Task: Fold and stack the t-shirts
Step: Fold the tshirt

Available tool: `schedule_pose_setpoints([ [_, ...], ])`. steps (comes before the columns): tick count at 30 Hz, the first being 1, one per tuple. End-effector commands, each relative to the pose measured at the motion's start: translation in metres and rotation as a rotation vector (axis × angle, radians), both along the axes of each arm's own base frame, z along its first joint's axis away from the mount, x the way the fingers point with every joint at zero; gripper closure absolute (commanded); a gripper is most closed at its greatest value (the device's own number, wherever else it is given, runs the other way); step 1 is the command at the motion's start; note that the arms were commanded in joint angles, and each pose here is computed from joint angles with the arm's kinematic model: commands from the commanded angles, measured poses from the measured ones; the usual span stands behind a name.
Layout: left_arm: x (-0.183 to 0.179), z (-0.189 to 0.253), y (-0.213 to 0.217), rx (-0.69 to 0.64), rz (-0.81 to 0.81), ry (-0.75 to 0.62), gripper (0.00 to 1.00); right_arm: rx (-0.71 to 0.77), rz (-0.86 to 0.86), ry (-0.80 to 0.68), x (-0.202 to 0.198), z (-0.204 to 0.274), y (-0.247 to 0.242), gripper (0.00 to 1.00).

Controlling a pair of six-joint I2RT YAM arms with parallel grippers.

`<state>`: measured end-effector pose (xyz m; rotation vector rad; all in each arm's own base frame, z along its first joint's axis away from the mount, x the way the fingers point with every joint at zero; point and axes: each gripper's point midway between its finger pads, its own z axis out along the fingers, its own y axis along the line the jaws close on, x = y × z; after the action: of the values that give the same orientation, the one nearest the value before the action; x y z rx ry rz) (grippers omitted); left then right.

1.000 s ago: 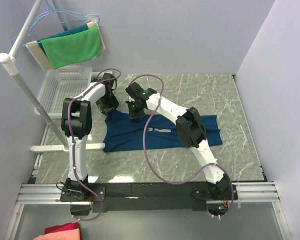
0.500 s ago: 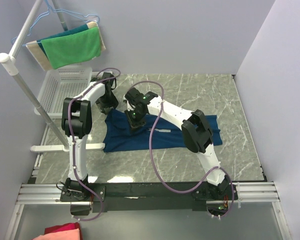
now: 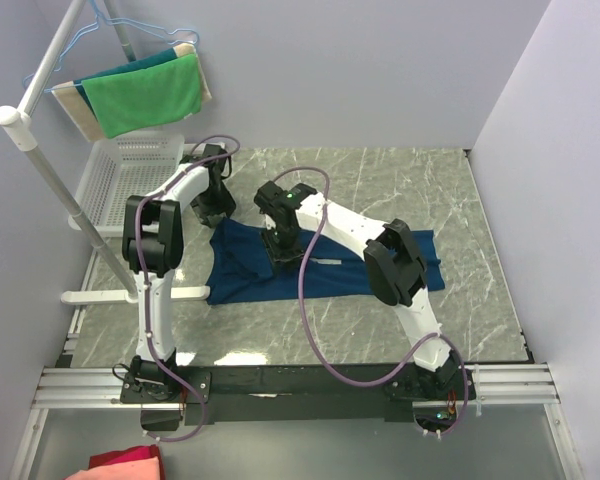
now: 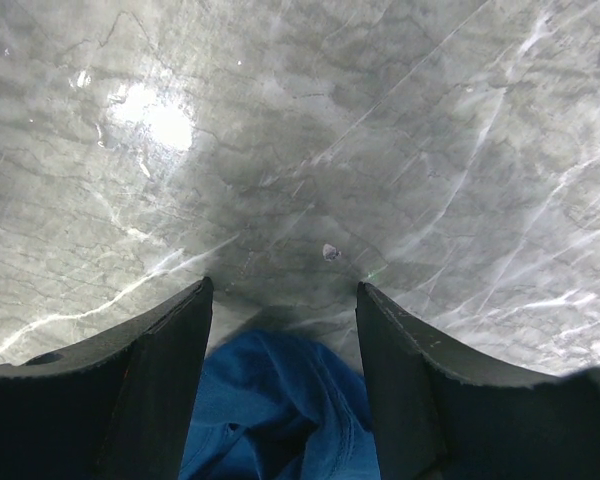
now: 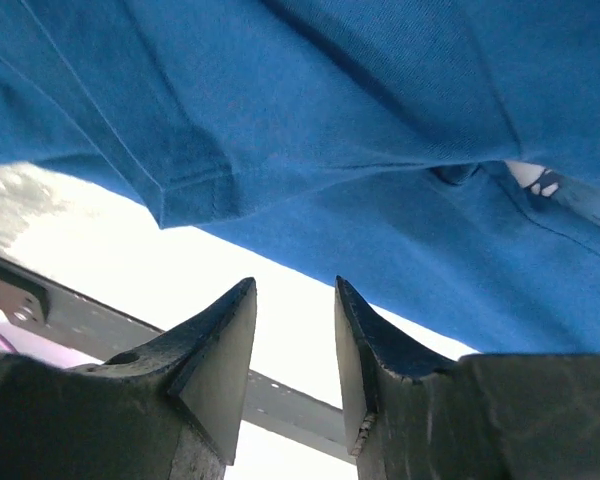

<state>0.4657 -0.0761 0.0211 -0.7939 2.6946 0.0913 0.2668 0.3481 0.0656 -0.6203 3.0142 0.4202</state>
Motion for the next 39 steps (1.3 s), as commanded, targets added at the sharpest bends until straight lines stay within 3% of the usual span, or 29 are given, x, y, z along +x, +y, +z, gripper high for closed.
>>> schedule_pose_setpoints([
  [1,0.003,0.016,0.005,-0.016,0.017,-0.058,0.35,0.055,-0.089,-0.116,0.031,0.033,0.015,0.56],
  [6,-0.002,0.051,-0.001,-0.057,-0.007,-0.113,0.33,0.133,-0.094,-0.131,0.051,0.045,0.041,0.56],
  [18,-0.027,0.101,-0.024,-0.174,-0.087,-0.157,0.33,0.075,-0.165,-0.015,0.060,-0.020,0.033,0.57],
  [29,-0.066,0.045,-0.072,-0.191,-0.212,0.027,0.34,0.047,-0.261,0.051,0.075,-0.047,0.016,0.58],
  [39,-0.042,0.004,-0.068,-0.111,-0.162,0.095,0.32,0.109,-0.338,0.069,0.101,-0.047,0.006,0.59],
])
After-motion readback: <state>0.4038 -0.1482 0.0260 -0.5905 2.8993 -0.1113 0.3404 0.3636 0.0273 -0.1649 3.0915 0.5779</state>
